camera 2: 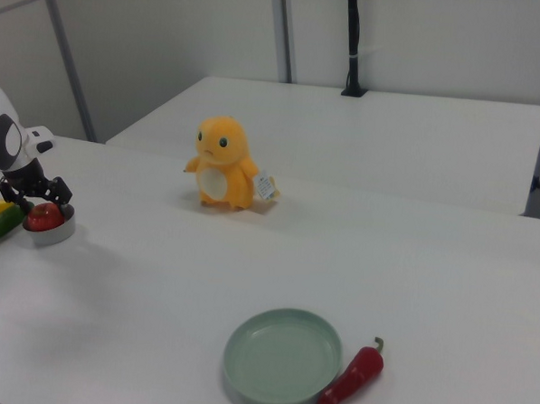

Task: Red apple placed in the center of the desktop
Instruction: 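Lower the gripper around the red apple and close it, then lift the red apple up out of the grey bowl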

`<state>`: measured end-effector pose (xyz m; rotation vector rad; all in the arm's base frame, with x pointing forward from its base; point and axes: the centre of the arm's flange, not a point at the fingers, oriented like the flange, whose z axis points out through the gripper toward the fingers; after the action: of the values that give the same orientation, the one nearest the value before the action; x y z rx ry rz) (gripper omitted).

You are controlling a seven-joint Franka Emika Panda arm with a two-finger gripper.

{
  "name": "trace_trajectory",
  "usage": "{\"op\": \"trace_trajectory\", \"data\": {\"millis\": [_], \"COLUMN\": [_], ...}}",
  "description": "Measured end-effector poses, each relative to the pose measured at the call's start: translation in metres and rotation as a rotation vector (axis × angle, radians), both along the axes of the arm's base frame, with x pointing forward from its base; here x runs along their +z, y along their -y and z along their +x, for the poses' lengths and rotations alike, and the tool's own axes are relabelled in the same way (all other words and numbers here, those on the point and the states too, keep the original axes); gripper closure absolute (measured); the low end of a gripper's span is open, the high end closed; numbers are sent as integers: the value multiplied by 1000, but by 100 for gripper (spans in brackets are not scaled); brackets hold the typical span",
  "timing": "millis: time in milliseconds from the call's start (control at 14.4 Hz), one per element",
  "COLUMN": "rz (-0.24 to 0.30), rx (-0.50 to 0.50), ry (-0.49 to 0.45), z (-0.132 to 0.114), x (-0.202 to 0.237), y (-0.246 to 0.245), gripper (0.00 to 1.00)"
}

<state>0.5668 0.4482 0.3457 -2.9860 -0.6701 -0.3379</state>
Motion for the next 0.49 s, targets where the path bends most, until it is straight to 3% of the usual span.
{"op": "trace_trajectory", "data": {"millis": [209,348,487], "rz": [-33,-39,-39], "rx": [23,29,30], "ry": [16,24,25], "z": [0,0,0], "x": [-5,-5,-5], "y": [0,-1,0], "gripper": [8,23,26]}}
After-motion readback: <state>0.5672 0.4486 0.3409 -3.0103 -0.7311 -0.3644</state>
